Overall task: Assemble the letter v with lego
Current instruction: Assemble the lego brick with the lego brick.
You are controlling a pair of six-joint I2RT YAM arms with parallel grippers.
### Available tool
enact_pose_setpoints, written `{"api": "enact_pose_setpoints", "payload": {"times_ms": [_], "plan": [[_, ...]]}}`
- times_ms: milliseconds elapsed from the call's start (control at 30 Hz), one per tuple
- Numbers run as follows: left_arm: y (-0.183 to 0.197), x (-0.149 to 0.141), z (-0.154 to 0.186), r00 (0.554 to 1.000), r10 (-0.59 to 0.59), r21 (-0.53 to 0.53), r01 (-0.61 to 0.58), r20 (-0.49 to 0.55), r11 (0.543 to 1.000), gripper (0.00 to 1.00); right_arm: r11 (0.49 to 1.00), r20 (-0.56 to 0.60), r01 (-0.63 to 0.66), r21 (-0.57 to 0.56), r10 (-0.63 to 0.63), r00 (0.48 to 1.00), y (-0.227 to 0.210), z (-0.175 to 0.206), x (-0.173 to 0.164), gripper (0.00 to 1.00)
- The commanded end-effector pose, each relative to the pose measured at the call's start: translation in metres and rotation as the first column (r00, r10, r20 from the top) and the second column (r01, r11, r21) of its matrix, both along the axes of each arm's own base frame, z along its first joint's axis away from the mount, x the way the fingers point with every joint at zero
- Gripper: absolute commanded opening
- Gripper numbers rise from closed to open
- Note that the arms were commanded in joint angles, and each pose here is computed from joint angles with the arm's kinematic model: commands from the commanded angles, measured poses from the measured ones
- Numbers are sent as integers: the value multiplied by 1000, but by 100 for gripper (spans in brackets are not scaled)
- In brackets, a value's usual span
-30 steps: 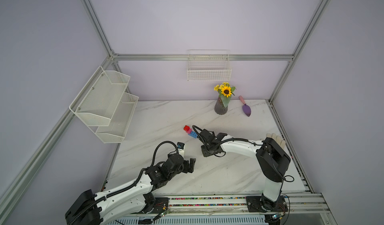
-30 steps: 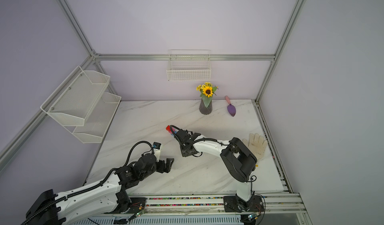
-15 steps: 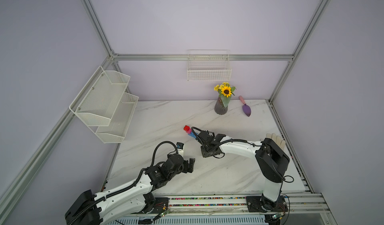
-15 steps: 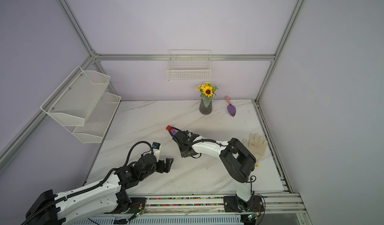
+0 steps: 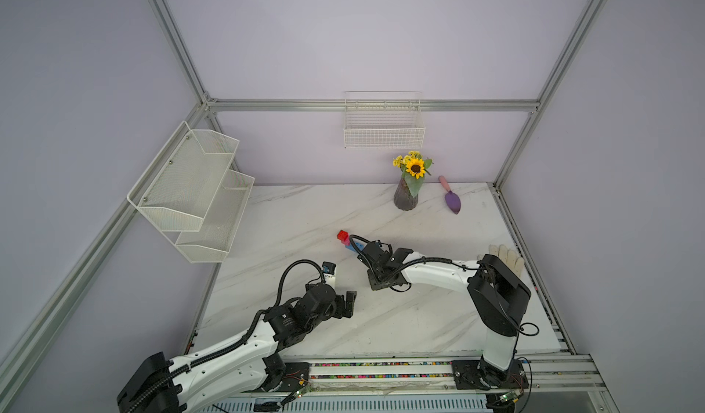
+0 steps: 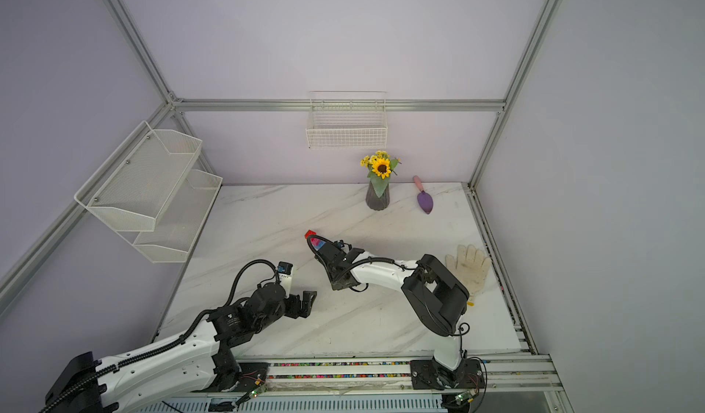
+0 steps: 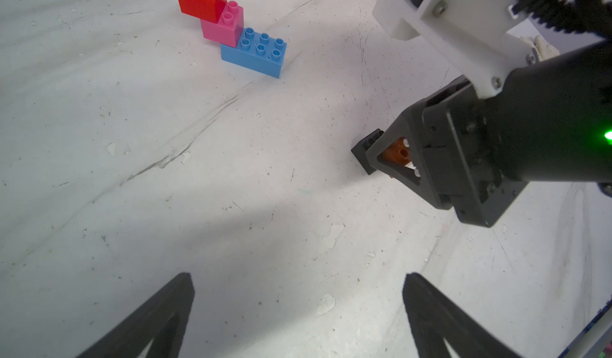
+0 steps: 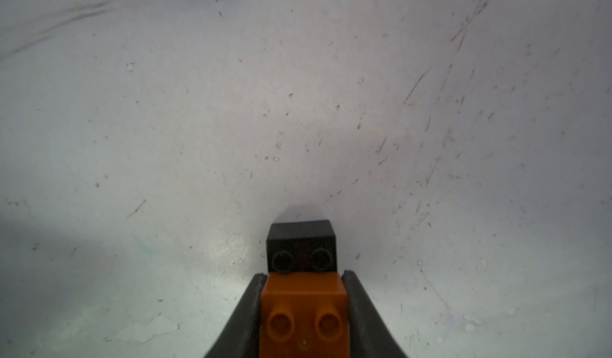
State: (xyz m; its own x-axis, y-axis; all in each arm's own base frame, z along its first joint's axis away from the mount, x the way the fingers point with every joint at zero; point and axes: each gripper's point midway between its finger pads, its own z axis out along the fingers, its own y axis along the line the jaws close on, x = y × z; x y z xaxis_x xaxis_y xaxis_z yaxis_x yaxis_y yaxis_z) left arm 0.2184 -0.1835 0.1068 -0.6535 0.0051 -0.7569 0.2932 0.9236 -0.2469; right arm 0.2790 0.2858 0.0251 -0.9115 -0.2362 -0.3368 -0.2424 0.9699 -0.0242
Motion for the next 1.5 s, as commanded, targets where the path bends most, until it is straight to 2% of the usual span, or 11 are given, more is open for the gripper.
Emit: {"api": "enact_pose_setpoints", "payload": {"times_ms": [0,167,500,767,967,1233,1467], "plan": [[-3,6,22,999,33,-52,-31,39,998,100,977,-426,-129,-169,45,903,-52,-106,-100,7],[-1,7,24,998,42,-50,-40,40,998,100,979,-426,-134,-150,58,903,-56,-108,-105,7],[-1,8,26,998,52,-50,-50,39,998,100,982,-370,-43,-186,-29,929,-64,-98,-106,7],[0,8,29,997,57,-47,-55,42,997,100,982,-341,-21,-190,-46,939,-65,-95,-111,7],[6,8,31,996,74,-37,-73,48,997,100,988,-304,14,-152,-60,951,-63,-91,-111,7],[7,10,31,995,86,-28,-85,48,996,100,988,-237,54,-144,-88,968,-68,-102,-111,7],[7,10,29,995,92,-29,-91,42,995,100,985,-229,56,-166,-94,969,-71,-122,-113,7]]}}
